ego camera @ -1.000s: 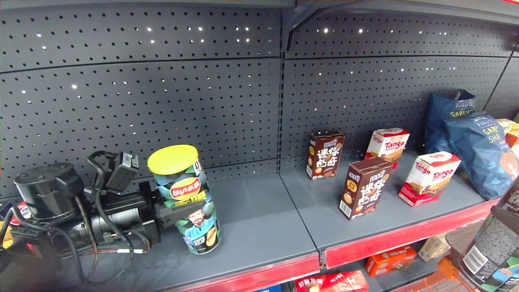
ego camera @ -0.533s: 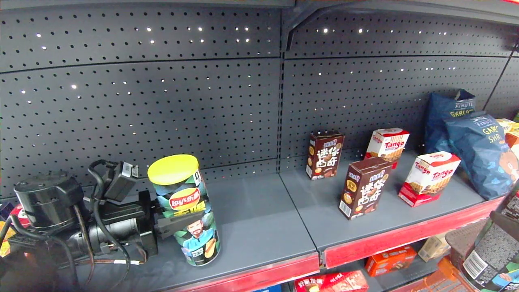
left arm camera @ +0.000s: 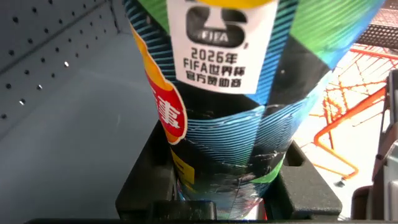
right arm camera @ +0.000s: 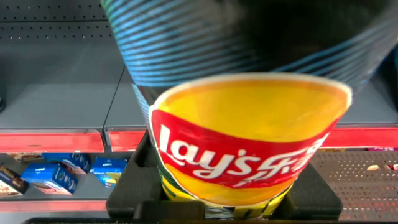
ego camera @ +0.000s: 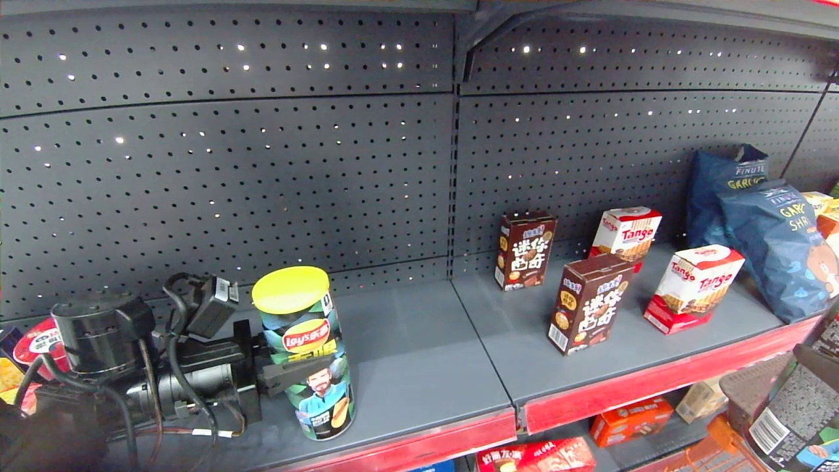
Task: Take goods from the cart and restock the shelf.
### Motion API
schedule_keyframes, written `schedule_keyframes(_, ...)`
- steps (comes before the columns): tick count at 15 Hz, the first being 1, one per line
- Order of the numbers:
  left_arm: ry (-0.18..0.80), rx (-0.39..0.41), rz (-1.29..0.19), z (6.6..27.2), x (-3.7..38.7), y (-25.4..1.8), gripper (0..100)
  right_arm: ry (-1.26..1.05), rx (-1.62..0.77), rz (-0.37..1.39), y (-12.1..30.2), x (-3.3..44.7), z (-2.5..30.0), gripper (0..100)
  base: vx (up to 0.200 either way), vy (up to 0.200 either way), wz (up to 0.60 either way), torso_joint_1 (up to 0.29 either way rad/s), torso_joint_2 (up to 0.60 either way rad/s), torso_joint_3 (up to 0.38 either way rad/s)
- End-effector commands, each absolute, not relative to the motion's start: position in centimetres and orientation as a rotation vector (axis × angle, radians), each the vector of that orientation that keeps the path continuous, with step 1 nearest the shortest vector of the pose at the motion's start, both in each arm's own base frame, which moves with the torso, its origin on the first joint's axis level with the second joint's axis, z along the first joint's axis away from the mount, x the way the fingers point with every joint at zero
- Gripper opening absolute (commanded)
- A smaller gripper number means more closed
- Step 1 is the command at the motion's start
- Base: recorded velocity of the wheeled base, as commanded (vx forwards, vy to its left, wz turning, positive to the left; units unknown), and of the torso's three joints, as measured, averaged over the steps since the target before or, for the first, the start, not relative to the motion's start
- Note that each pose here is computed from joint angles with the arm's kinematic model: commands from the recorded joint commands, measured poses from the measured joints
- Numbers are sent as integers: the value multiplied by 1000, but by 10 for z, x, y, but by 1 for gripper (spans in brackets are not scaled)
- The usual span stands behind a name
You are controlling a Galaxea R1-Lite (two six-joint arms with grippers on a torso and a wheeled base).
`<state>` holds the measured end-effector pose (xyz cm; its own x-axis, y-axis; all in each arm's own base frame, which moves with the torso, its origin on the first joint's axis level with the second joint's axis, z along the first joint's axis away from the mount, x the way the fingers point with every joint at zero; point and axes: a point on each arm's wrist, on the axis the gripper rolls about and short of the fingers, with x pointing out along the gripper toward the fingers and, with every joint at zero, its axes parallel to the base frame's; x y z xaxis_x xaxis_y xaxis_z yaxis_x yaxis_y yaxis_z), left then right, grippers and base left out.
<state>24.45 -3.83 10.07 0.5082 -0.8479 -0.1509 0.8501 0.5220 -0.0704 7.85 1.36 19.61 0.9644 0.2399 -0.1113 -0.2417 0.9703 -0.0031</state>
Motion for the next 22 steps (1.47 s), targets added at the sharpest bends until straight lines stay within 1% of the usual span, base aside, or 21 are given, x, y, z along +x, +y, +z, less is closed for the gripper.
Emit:
schedule_keyframes(1,184,8,-1014,95,249,-36,0,115,-15,244,14,78,195,0,0,0,0,0,0,0)
schedule_keyframes(3,150,23,-1008,92,253,-36,0,118,-15,244,14,78,193,0,0,0,0,0,0,0)
schedule_keyframes(4,147,24,-1008,91,253,-36,100,118,-15,244,14,78,193,0,0,0,0,0,0,0)
schedule_keyframes(5,136,28,-1006,89,251,-35,100,114,-15,244,13,76,193,0,0,0,0,0,0,0)
schedule_keyframes(7,153,21,-1006,86,246,-34,100,117,-13,244,13,76,192,0,0,0,0,0,0,0)
schedule_keyframes(11,164,15,-1008,85,241,-34,100,119,-7,244,13,76,191,0,0,0,0,0,0,0)
schedule_keyframes(14,154,20,-1005,83,232,-33,100,115,-7,244,13,75,192,0,0,0,0,0,0,0)
schedule_keyframes(22,149,18,-931,80,214,-16,100,113,-7,244,13,75,192,0,0,0,0,0,0,0)
